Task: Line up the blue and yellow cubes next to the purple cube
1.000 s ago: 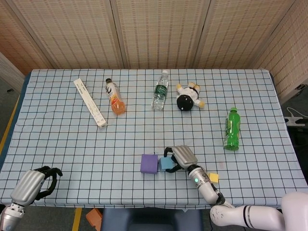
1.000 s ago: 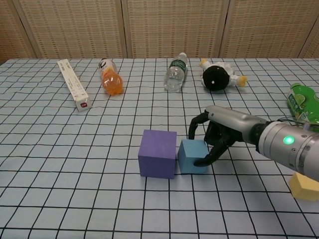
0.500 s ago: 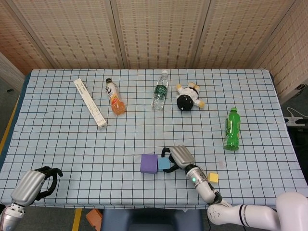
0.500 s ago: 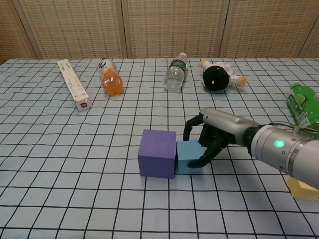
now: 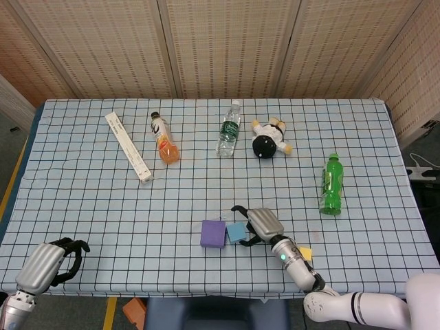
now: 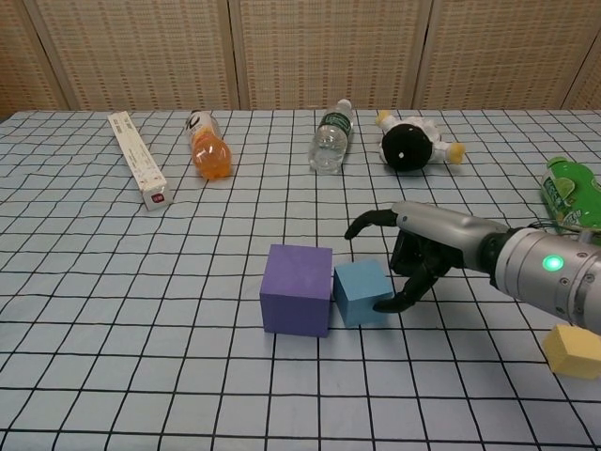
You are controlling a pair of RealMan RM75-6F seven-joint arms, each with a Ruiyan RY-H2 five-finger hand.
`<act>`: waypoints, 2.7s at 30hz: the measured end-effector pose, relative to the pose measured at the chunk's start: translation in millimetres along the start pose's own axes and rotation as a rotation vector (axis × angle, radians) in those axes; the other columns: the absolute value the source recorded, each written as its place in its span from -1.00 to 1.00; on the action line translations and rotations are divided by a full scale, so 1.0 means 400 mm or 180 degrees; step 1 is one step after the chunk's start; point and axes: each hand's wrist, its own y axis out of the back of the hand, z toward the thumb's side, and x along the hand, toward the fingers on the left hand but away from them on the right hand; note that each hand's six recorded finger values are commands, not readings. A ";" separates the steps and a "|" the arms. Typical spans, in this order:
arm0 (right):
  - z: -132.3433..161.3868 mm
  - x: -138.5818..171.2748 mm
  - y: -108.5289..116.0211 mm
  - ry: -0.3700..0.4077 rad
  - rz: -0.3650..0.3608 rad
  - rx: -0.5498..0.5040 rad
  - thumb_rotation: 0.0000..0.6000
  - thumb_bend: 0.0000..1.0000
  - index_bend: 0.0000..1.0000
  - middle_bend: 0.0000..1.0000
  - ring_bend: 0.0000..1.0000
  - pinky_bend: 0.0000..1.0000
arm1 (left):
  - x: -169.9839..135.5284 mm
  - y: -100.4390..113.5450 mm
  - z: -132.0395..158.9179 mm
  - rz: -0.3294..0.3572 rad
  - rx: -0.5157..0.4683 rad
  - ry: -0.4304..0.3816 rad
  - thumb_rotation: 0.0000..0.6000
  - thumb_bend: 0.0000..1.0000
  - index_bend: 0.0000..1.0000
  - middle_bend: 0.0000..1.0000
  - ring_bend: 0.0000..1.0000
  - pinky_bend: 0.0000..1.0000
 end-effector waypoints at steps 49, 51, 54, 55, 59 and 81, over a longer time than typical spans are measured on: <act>-0.027 0.048 0.017 -0.0358 0.0621 -0.0433 1.00 0.51 -0.10 1.00 0.82 1.00 | 0.000 -0.004 0.005 -0.0019 0.0013 -0.0023 1.00 0.15 -0.09 0.17 -0.11 0.22; -0.028 0.046 0.013 -0.0359 0.0648 -0.0436 1.00 0.51 -0.10 1.00 0.82 1.00 | 0.000 -0.004 0.004 -0.0018 0.0011 -0.0021 1.00 0.15 -0.09 0.17 -0.11 0.22; -0.028 0.045 0.007 -0.0358 0.0684 -0.0442 1.00 0.51 -0.10 1.00 0.82 1.00 | -0.001 -0.003 0.005 -0.0015 0.0009 -0.0026 1.00 0.15 -0.09 0.17 -0.11 0.22; -0.028 0.044 0.004 -0.0356 0.0698 -0.0446 1.00 0.51 -0.10 1.00 0.82 1.00 | -0.001 -0.003 0.006 -0.0012 0.0009 -0.0030 1.00 0.15 -0.09 0.17 -0.11 0.22; -0.027 0.042 -0.002 -0.0350 0.0724 -0.0454 1.00 0.51 -0.10 1.00 0.82 1.00 | 0.000 -0.003 0.005 -0.0013 0.0010 -0.0033 1.00 0.15 -0.09 0.17 -0.11 0.22; -0.030 0.018 -0.006 -0.0278 0.0627 -0.0458 1.00 0.51 -0.10 1.00 0.82 1.00 | 0.000 -0.002 0.004 -0.0014 0.0003 -0.0021 1.00 0.15 -0.08 0.17 -0.11 0.22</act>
